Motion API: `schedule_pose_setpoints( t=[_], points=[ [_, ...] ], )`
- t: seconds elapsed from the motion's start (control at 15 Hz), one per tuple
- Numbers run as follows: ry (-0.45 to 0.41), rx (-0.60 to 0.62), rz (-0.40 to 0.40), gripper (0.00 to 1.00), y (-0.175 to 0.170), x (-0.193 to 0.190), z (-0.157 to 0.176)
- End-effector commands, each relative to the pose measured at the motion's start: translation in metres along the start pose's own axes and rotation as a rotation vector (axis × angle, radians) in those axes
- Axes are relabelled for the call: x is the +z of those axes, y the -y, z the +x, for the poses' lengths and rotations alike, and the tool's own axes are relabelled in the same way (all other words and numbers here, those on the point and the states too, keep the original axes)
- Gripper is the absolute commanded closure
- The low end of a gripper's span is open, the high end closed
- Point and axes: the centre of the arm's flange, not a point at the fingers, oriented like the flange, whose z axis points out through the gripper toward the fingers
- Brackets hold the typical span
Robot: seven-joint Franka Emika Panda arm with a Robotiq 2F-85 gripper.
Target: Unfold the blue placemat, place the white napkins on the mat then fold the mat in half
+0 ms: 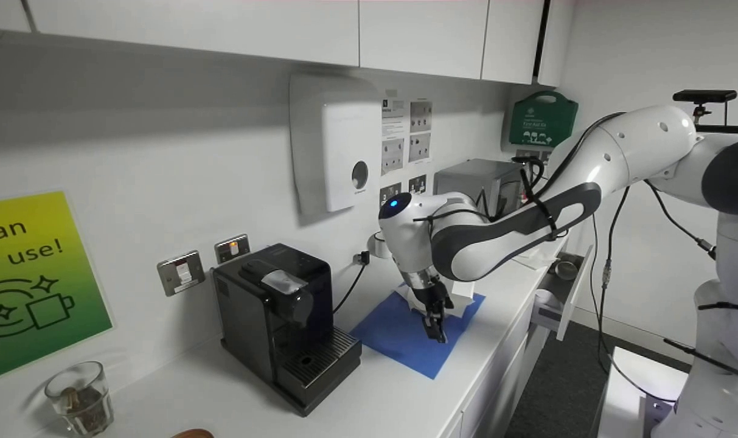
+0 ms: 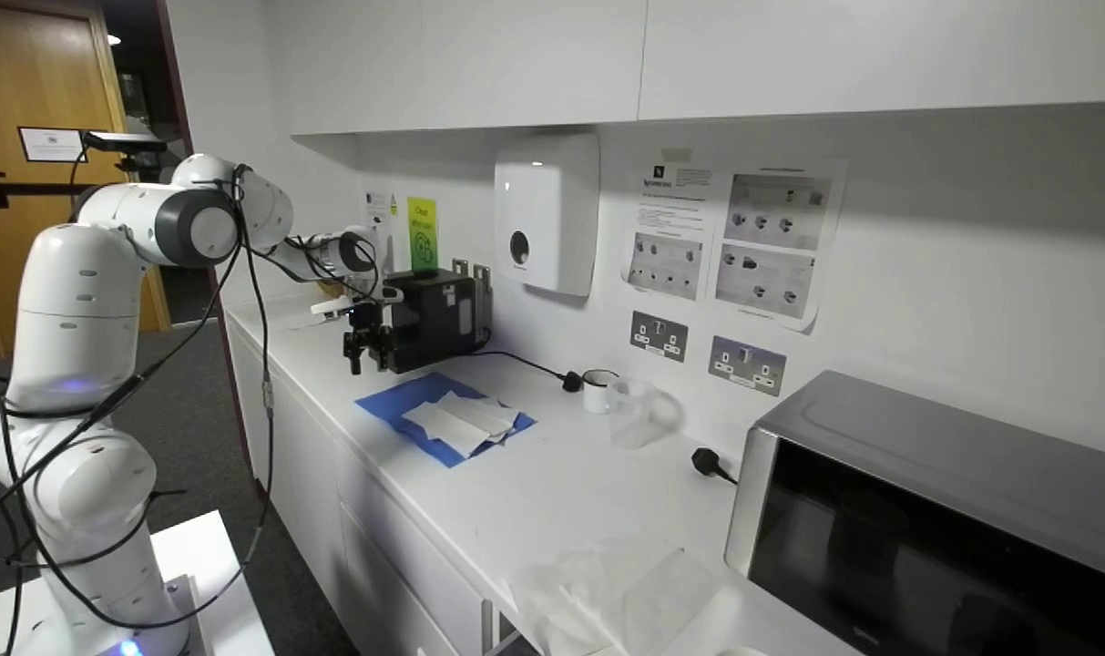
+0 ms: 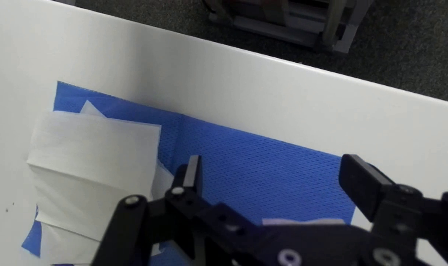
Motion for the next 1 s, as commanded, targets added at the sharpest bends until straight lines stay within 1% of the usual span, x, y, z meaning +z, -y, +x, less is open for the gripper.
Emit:
schedule_pose_setpoints(
  t=[0.0, 0.13, 0.33, 0.6, 0.8, 0.87, 0.93],
  points=[
    [0.013, -0.035, -0.063, 0.00, 0.016, -0.016, 0.019],
    [0.009, -0.064, -0.069, 0.00, 0.025, -0.018, 0.025],
    [0.016, -0.113, -0.057, 0.00, 0.035, -0.018, 0.027],
    [0.042, -0.210, -0.055, 0.00, 0.037, -0.013, 0.027],
    [0.059, -0.299, -0.078, 0.00, 0.037, -0.010, 0.022],
    [0.059, -0.316, -0.073, 0.00, 0.036, -0.008, 0.022],
    [0.031, -0.314, -0.056, 0.00, 0.036, -0.008, 0.022]
  ],
)
